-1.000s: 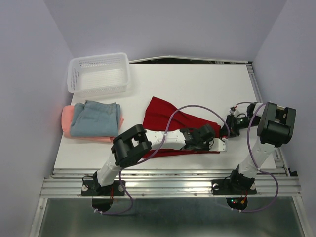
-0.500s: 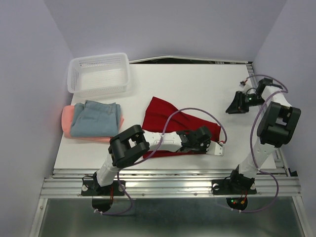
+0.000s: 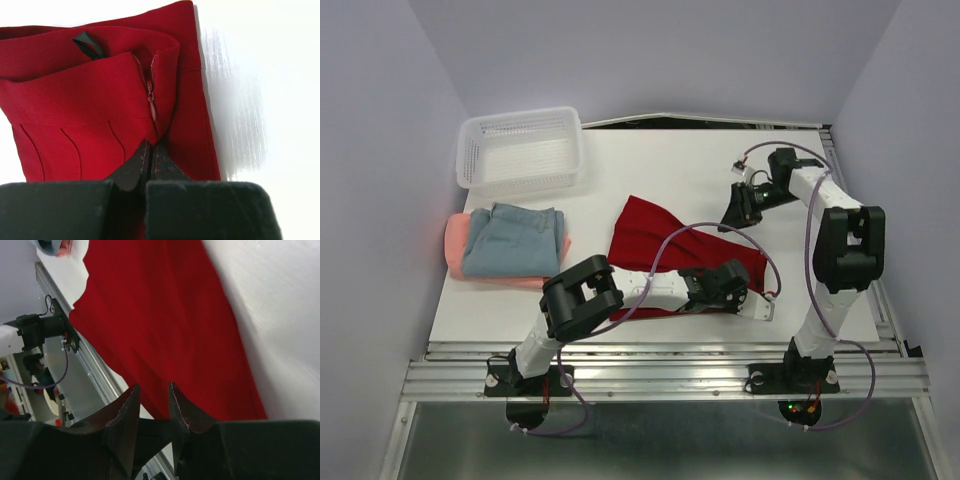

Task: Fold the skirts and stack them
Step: Fold the skirt

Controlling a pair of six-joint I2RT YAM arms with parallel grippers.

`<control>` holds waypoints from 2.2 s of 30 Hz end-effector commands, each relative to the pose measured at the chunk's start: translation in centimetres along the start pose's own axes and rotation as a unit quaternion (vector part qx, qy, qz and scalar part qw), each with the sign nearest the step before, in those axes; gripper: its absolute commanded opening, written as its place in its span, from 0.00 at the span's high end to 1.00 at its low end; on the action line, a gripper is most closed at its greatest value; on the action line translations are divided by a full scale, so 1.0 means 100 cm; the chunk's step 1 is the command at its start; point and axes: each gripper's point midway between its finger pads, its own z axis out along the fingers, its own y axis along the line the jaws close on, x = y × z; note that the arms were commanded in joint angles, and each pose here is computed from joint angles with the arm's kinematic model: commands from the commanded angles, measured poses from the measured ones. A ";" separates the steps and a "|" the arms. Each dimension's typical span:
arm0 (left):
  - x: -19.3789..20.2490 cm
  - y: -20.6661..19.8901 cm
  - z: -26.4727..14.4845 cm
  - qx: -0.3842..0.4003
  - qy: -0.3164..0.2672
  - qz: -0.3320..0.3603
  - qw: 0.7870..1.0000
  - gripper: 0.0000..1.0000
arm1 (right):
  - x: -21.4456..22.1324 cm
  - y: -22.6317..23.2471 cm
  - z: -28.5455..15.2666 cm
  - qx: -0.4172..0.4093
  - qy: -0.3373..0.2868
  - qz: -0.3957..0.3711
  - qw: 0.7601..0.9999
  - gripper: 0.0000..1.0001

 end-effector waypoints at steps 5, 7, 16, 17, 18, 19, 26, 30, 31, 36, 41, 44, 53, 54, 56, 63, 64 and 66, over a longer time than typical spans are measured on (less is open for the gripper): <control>0.006 -0.005 -0.028 -0.001 0.024 -0.002 1.000 0.87 | 0.078 -0.057 0.034 0.025 0.085 0.067 0.994 0.70; 0.003 0.002 -0.048 -0.010 0.026 -0.001 1.000 0.80 | 0.090 -0.068 0.039 0.037 0.099 0.074 0.992 0.71; 0.030 0.007 -0.140 0.009 0.033 -0.075 0.997 0.57 | 0.096 -0.072 0.033 0.063 0.107 0.062 0.990 0.71; 0.036 0.002 -0.146 0.023 0.035 -0.080 0.996 0.57 | 0.097 -0.070 0.032 0.063 0.108 0.062 0.990 0.71; 0.048 -0.010 -0.153 0.056 0.045 -0.090 0.993 0.58 | 0.100 -0.068 0.031 0.062 0.111 0.062 0.990 0.71; 0.054 -0.017 -0.158 0.073 0.051 -0.088 0.992 0.60 | 0.101 -0.067 0.030 0.062 0.111 0.060 0.990 0.71; 0.105 -0.083 -0.175 0.215 0.097 -0.146 0.961 0.74 | 0.111 -0.061 0.020 0.076 0.118 0.036 0.989 0.68; 0.126 -0.103 -0.167 0.261 0.135 -0.182 0.938 0.78 | 0.115 -0.060 0.016 0.081 0.124 0.023 0.989 0.66; 0.130 -0.101 -0.162 0.258 0.139 -0.192 0.937 0.80 | 0.116 -0.058 0.014 0.080 0.125 0.017 0.989 0.66; 0.186 -0.031 -0.134 0.143 0.171 -0.303 0.927 0.87 | 0.124 -0.052 0.010 0.074 0.136 0.010 0.988 0.65; 0.220 0.072 -0.117 0.019 0.163 -0.361 0.918 0.88 | 0.131 -0.043 0.017 0.049 0.133 0.020 0.990 0.64; 0.229 0.125 -0.103 -0.026 0.149 -0.378 0.913 0.88 | 0.130 -0.037 0.025 0.034 0.129 0.022 0.991 0.62; 0.207 0.155 -0.132 -0.053 0.092 -0.413 0.905 0.79 | 0.059 0.011 0.006 0.024 0.030 -0.019 0.999 0.54; 0.206 0.157 -0.143 -0.062 0.079 -0.427 0.899 0.78 | 0.044 0.021 0.000 0.026 0.008 -0.026 0.999 0.53; 0.177 0.155 -0.168 -0.061 0.006 -0.464 0.884 0.75 | 0.016 0.035 -0.012 0.037 -0.044 -0.030 0.998 0.44; 0.104 0.139 -0.187 -0.015 -0.143 -0.567 0.811 0.71 | -0.043 0.037 -0.003 0.091 -0.118 -0.035 0.988 0.41; 0.105 0.139 -0.182 -0.016 -0.137 -0.583 0.801 0.73 | -0.044 0.034 0.002 0.101 -0.112 -0.032 0.988 0.41; 0.108 0.134 -0.171 -0.002 -0.132 -0.622 0.772 0.80 | -0.048 0.029 0.014 0.131 -0.101 -0.038 0.985 0.42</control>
